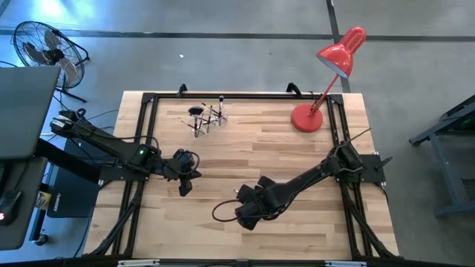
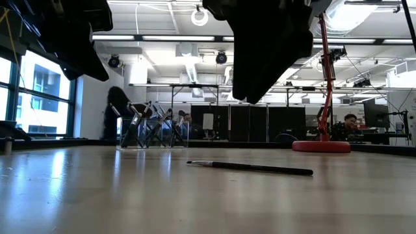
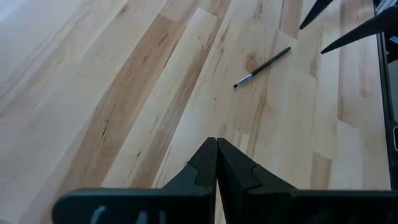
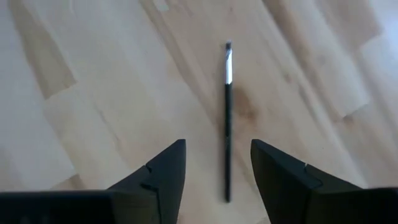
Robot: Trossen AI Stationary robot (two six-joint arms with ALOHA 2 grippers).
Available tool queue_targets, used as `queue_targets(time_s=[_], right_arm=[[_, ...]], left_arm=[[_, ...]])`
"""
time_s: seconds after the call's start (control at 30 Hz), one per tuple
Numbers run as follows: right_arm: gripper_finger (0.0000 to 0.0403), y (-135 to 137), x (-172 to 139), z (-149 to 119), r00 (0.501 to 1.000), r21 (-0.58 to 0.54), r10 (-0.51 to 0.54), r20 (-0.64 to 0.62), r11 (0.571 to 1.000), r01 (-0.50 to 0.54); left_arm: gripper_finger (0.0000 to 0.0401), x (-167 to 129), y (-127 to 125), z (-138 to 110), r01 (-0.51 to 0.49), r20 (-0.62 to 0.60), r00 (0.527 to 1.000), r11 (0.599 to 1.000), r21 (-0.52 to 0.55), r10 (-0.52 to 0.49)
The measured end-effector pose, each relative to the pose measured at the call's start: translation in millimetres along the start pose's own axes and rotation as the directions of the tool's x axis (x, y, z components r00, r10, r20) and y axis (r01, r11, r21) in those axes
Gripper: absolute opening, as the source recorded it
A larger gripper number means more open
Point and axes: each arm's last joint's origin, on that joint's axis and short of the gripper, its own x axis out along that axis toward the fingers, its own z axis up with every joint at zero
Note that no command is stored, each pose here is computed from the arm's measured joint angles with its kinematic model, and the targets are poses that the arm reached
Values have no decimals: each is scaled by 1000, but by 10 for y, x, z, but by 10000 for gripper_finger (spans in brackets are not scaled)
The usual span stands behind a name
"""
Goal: Put items in baskets/containers
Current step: Put the eyeshadow brush into the transparent organizer
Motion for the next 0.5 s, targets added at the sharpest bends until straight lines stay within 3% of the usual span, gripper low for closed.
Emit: queue_targets(time_s=[0.27,0.5], right_arm=[[157,15,12,-22,999,-75,-10,33,997,13],[132,-59,372,-230,998,-55,49,-44,997,-51]], left_arm=[[0,0,2,1,-7,5,1000,1000,0,7],[0,0,5,7,-21,20,1000,1000,-1,21]])
